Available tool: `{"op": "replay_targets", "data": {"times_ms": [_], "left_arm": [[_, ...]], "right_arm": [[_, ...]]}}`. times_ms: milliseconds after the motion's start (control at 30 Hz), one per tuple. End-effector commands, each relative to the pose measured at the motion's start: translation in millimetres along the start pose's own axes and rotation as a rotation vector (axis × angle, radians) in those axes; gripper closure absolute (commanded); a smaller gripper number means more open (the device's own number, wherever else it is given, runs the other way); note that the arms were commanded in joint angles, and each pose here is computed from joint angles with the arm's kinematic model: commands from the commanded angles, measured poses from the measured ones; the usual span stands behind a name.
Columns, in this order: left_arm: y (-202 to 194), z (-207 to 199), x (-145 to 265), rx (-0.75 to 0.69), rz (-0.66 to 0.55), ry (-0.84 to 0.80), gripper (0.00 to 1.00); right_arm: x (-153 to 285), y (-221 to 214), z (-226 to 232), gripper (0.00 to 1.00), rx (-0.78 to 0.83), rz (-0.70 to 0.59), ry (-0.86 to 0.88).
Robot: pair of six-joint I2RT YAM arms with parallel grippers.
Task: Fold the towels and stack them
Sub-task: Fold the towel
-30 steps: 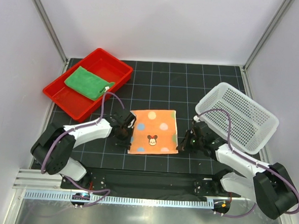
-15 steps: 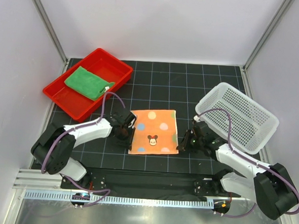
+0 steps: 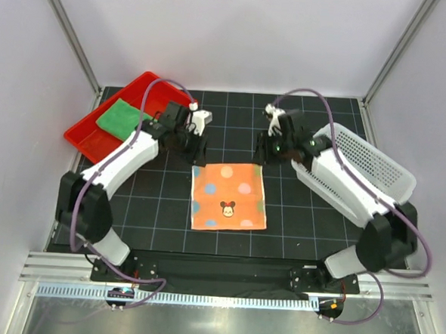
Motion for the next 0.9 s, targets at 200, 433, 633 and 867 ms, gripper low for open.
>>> {"op": "replay_targets", "data": {"times_ms": [200, 433, 633, 867], "left_arm": [[31.5, 56.3, -45.1, -0.254, 0.167, -0.174, 0.58], [38.0, 84.1, -63.9, -0.304, 0.244, -0.137, 0.58], [30.6, 101.8, -75.6, -0.302, 0.291, -0.153, 0.58], [24.8, 114.2, -91.5, -0.280, 0.345, -0.171, 0.59]], "right_arm": [[-60.9, 55.0, -54.4, 0.48, 0.275, 0.274, 0.066], [-100.7, 52.2, -76.1, 0.42, 0.348, 0.440, 0.137], [-128.9, 45.6, -87.6, 0.45, 0.376, 0.505, 0.213], [-145.9, 42.4, -98.4, 0.53, 0.388, 0.531, 0.256]]}}
Point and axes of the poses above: each gripper's point midway between its finger pads, its own x axis back along the fingers, its own z axis along the line the jaws close on, y = z × x, the point moved 10 cm from there along x, back along the fingers, and after that the axes turned 1 degree about -x, right-handed, at the moved point
